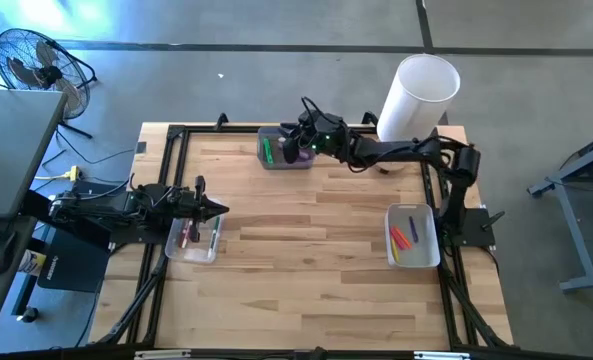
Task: Pick & Place Markers
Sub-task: Return to Home Position
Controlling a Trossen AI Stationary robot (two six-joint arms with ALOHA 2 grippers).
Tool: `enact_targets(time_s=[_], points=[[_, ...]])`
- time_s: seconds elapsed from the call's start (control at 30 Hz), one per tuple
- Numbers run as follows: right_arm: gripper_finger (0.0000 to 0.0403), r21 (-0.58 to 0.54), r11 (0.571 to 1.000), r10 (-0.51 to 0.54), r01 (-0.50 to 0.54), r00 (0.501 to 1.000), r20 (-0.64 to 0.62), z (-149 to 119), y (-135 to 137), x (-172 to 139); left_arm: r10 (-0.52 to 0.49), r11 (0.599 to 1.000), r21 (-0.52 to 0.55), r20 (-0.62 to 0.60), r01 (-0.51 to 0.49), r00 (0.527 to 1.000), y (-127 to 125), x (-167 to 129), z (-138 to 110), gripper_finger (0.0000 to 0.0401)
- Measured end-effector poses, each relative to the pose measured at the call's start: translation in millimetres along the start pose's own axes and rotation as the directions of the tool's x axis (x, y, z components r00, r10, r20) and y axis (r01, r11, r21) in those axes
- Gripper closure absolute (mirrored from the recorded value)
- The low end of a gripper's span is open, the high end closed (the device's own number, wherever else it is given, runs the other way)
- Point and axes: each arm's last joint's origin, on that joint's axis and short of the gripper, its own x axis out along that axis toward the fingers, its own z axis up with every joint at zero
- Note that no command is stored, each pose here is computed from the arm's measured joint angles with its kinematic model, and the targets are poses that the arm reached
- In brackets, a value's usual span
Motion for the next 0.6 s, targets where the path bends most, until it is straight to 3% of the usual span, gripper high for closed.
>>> enact_targets(time_s=[0.17,0.33,0.6], points=[[0.0394,-0.034,0.998,0.047,-0.048,0.999,-0.027,18,21,-22,0.000,1.000,0.000,0.000,0.000,1.000,0,0,0,0.0400],[0.0390,-0.035,0.998,0.054,-0.061,0.984,-0.169,23,38,-48,0.000,1.000,0.000,0.000,0.000,1.000,0,0,0,0.0400],[0.0400,-0.239,0.958,0.043,-0.156,0.907,-0.420,10,74,-95,0.001,1.000,0.000,0.000,-0.001,1.000,0,0,0,0.0400]])
